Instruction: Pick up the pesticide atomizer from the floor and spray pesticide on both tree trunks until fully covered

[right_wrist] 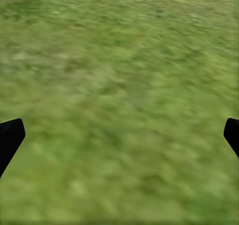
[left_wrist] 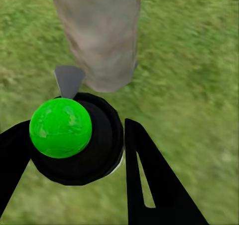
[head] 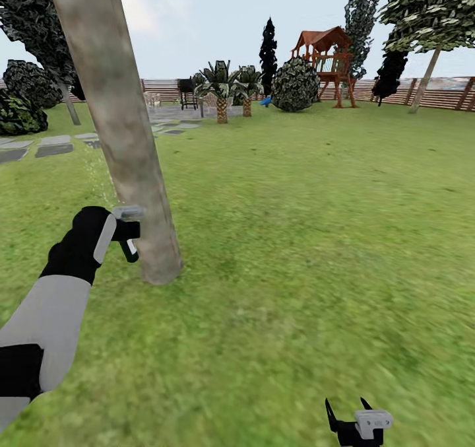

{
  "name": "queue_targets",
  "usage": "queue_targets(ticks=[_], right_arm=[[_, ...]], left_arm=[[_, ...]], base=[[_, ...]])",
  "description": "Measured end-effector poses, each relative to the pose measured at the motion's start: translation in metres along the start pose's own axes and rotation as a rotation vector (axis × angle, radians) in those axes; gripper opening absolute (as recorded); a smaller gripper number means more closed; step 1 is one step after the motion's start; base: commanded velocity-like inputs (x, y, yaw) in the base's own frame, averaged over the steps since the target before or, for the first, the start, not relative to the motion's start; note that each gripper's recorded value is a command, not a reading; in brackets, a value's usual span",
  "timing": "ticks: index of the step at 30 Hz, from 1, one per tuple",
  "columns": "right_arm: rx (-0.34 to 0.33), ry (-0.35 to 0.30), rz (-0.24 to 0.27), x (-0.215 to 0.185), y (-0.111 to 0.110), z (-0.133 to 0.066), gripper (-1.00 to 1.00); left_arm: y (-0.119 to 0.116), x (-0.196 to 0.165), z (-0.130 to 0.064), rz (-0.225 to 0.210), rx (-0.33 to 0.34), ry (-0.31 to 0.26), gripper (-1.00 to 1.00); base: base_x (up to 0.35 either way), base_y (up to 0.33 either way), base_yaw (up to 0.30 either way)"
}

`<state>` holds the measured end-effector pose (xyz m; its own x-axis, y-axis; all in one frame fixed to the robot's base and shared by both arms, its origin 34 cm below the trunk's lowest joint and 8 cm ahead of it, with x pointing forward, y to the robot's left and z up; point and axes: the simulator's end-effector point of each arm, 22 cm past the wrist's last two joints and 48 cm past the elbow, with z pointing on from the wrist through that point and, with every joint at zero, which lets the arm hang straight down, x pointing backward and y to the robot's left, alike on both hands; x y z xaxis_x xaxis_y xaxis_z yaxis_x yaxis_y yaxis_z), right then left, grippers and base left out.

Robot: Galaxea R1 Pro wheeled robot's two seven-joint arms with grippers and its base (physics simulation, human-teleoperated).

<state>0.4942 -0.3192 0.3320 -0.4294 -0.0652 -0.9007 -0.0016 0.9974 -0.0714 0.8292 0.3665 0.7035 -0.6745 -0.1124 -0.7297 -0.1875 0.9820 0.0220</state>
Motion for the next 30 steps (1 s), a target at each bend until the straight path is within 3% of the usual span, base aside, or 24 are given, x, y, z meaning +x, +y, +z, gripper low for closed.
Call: queue_targets(ticks=[5, 11, 15, 17, 20, 21, 24, 28, 30], right_arm=[[0.000, 0.000, 0.000, 0.000, 0.000, 0.000, 1.00], [0.000, 0.000, 0.000, 0.000, 0.000, 0.000, 1.00], [0.000, 0.000, 0.000, 0.000, 0.000, 0.000, 1.00], [0.000, 0.000, 0.000, 0.000, 0.000, 0.000, 1.00], [0.000, 0.000, 0.000, 0.000, 0.000, 0.000, 1.00], [0.000, 0.000, 0.000, 0.000, 0.000, 0.000, 1.00], [0.000, 0.000, 0.000, 0.000, 0.000, 0.000, 1.00], [0.000, 0.000, 0.000, 0.000, 0.000, 0.000, 1.00], [0.000, 0.000, 0.000, 0.000, 0.000, 0.000, 1.00]], left_arm=[[0.042, -0.006, -0.003, -0.007, -0.062, -0.010, -1.00], [0.029, -0.001, -0.001, 0.011, -0.044, -0.005, -1.00], [0.001, 0.002, 0.000, 0.043, -0.015, -0.002, -1.00], [0.010, 0.000, -0.001, 0.044, -0.032, -0.004, -1.00], [0.047, -0.005, -0.004, 0.032, -0.081, -0.010, -1.00], [0.049, -0.005, -0.004, 0.030, -0.081, -0.009, -1.00], [0.038, -0.005, -0.004, 0.028, -0.057, -0.014, -1.00], [-0.014, -0.005, -0.005, 0.039, 0.017, -0.018, -1.00], [-0.010, -0.008, -0.006, 0.046, 0.002, -0.023, -1.00]], base=[[0.081, 0.000, 0.000], [0.162, 0.000, 0.000], [0.006, 0.000, 0.000], [0.000, 0.000, 0.000], [0.000, 0.000, 0.000], [0.000, 0.000, 0.000], [0.000, 0.000, 0.000], [0.000, 0.000, 0.000], [0.000, 0.000, 0.000]])
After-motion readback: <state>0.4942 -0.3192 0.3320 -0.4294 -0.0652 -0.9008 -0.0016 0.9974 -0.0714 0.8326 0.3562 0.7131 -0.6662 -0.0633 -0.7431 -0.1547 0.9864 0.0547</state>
